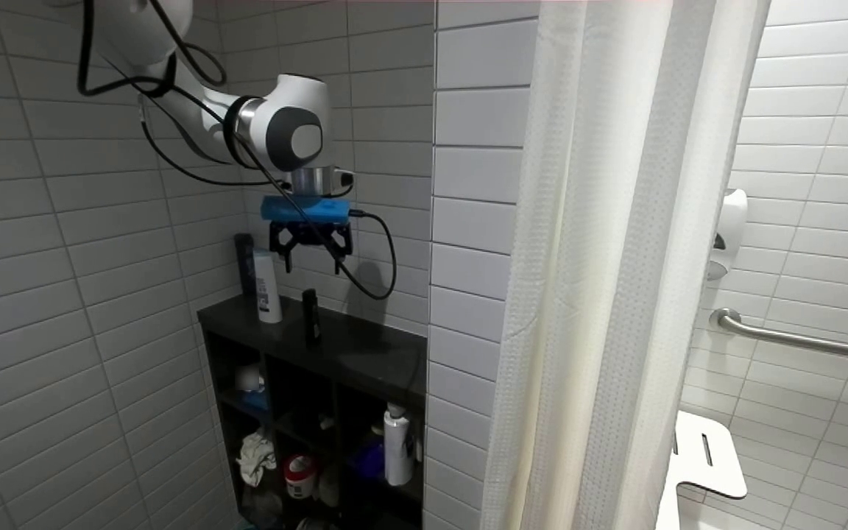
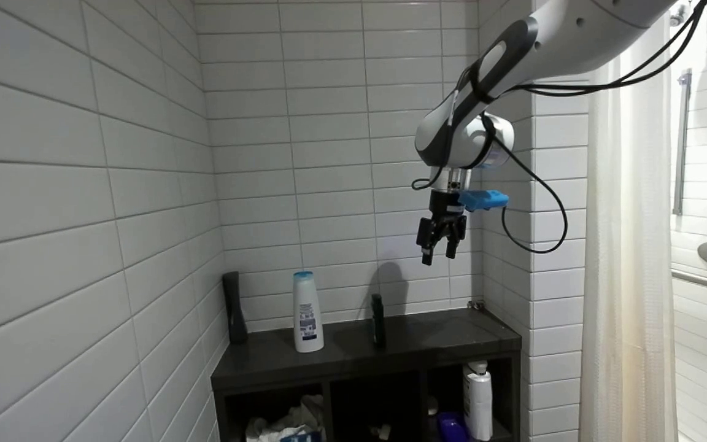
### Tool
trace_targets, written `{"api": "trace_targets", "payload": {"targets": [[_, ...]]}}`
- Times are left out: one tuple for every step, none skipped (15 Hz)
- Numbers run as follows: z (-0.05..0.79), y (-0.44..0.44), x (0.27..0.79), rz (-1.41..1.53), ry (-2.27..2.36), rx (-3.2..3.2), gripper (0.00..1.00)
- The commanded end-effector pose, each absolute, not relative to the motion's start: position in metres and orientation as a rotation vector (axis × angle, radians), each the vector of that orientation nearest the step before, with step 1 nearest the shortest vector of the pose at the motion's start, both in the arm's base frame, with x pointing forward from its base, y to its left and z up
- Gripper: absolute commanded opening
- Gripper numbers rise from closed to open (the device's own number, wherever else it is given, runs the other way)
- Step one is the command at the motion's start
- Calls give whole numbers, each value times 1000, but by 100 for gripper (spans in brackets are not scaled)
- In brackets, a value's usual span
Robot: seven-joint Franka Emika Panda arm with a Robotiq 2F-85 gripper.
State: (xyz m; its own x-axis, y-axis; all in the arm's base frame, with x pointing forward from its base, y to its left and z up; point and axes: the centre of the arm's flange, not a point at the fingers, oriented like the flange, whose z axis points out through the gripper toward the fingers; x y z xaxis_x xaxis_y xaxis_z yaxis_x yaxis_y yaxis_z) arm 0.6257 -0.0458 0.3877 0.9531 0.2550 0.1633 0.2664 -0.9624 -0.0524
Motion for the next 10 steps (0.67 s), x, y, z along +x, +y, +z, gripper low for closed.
{"api": "trace_targets", "payload": {"targets": [[390,-46,633,-234,-472,-3025,100],[390,-45,633,-239,-475,-3020,100],[391,-43,634,-244,-463,-3015,100],[397,-34,639,-243,-463,-3008,100],[397,-31,640,-245,-469,-3006,100],[399,-27,641,-246,-484,-3004,100],[400,-23,641,-247,-498,-3006,100],[400,-19,643,-244,-517,-3010,100],[401,-16,643,-229,-515,-3023,100],[397,-19,635,-254,-499,-3009,100]]}}
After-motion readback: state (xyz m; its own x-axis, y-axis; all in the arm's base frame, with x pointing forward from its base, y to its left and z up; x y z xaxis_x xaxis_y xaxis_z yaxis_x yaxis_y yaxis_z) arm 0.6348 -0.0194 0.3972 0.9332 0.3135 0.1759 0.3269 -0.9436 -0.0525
